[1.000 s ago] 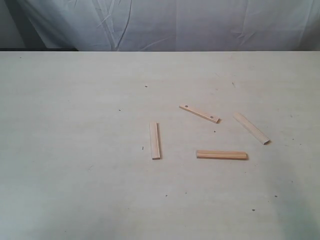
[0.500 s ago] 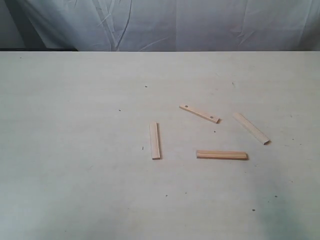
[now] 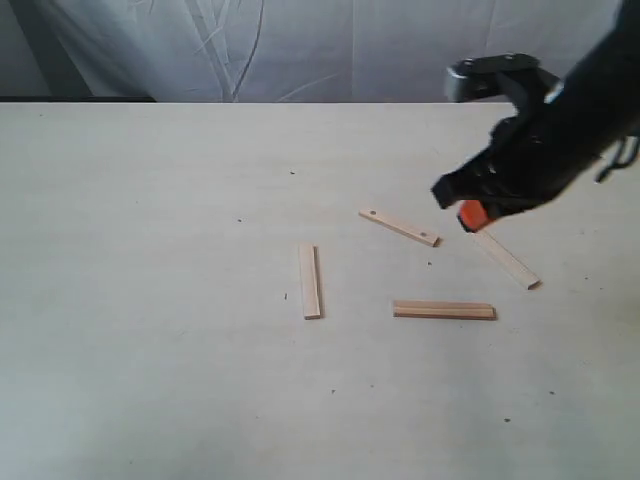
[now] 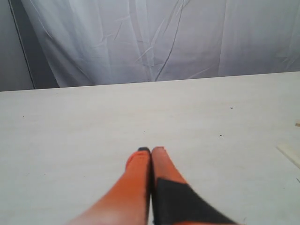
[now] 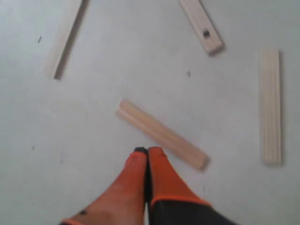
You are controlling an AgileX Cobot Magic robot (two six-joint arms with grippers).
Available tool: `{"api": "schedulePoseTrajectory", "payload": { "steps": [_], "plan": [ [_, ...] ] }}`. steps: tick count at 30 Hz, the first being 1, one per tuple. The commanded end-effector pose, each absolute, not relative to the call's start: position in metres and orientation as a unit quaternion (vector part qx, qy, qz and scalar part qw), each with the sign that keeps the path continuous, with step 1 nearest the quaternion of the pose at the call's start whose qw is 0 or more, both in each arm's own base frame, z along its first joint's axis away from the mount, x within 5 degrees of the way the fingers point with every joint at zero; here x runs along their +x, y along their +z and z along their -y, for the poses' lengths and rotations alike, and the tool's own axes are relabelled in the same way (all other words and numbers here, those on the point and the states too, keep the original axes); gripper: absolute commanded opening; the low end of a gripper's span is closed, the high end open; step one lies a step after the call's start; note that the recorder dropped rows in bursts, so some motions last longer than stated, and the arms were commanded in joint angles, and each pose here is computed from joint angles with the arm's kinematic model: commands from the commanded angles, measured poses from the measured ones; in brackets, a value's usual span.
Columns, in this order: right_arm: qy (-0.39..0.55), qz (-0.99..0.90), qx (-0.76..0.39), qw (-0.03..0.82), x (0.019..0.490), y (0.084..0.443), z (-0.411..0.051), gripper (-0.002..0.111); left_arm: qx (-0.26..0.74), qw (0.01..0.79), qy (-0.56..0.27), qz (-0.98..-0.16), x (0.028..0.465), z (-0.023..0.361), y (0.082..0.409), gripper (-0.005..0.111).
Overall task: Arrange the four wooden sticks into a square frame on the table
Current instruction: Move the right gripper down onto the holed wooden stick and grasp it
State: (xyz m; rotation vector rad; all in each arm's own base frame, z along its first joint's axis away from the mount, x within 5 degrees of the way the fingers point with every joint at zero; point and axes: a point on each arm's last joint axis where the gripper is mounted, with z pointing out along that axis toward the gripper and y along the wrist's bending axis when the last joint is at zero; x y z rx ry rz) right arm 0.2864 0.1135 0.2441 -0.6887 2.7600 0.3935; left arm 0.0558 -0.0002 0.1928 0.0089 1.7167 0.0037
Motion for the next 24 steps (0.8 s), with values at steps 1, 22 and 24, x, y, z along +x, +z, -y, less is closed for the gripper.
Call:
{"api": "schedulePoseTrajectory", "payload": {
  "steps": [1, 22, 24],
  "plan": [
    [0.116, -0.932, -0.312, 0.141, 0.331, 0.228, -0.151, 0.010, 0.005, 0.654, -0.003, -0.756, 0.056, 0.001, 0.192, 0.000],
    [0.056, -0.884, -0.458, 0.070, 0.427, 0.108, -0.183, 0.030, 0.005, 0.654, -0.003, -0.756, 0.056, 0.001, 0.192, 0.000],
    [0.056, -0.873, -0.480, 0.068, 0.427, 0.108, -0.183, 0.013, 0.005, 0.654, -0.003, -0.756, 0.056, 0.001, 0.192, 0.000]
  ]
}}
